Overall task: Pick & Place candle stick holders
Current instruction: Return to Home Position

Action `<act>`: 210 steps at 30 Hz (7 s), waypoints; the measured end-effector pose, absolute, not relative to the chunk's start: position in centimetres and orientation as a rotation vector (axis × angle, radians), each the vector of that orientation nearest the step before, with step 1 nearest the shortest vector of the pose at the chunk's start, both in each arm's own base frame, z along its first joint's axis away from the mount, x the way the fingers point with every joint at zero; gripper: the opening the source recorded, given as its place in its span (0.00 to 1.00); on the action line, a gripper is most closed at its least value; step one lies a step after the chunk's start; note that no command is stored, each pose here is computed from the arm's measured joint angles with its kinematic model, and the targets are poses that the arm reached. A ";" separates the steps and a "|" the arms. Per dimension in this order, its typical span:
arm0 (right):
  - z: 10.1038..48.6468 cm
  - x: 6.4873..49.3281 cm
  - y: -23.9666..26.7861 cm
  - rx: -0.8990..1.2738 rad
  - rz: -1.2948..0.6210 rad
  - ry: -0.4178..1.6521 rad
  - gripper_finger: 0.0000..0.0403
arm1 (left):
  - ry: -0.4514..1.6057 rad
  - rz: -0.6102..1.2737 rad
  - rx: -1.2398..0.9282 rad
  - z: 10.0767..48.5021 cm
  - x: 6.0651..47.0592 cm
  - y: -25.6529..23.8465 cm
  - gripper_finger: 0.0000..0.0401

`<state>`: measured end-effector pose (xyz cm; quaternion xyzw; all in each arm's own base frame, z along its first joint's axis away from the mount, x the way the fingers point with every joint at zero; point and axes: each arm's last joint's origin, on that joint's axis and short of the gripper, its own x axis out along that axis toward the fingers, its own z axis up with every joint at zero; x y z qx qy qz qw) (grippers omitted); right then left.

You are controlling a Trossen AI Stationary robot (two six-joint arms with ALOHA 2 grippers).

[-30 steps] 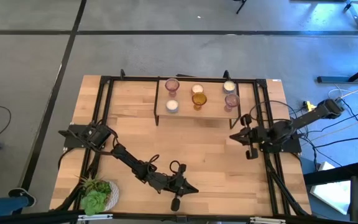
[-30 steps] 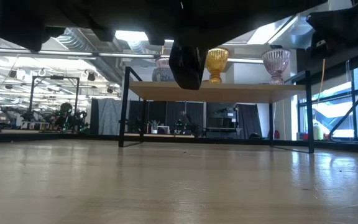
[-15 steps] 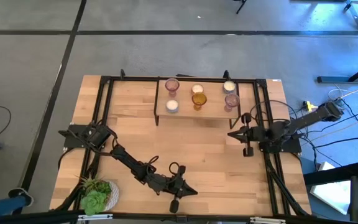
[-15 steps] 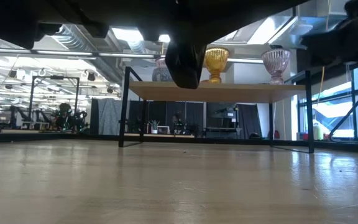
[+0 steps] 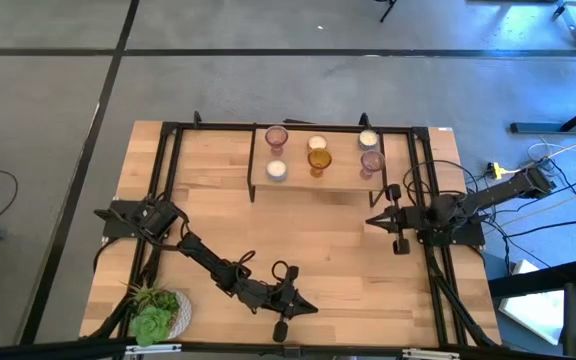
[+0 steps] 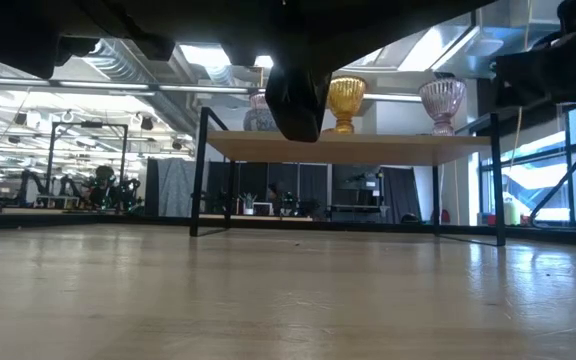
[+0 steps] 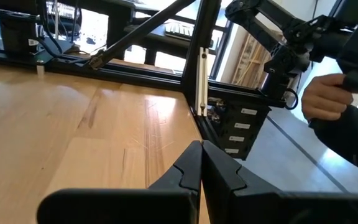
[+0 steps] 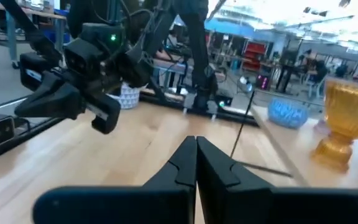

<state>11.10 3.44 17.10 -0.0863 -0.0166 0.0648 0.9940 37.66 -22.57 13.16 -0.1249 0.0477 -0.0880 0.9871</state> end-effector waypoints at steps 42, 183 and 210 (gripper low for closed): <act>14.0 11.0 3.1 -0.014 0.198 0.309 0.01 | 0.095 -0.175 -0.246 13.2 37.6 -22.7 0.00; 13.0 11.3 3.4 0.230 0.167 0.430 0.01 | 0.175 -0.152 -0.064 15.2 10.6 -2.4 0.00; 13.0 11.3 3.4 0.230 0.167 0.430 0.01 | 0.174 -0.152 -0.064 15.2 10.6 -2.4 0.00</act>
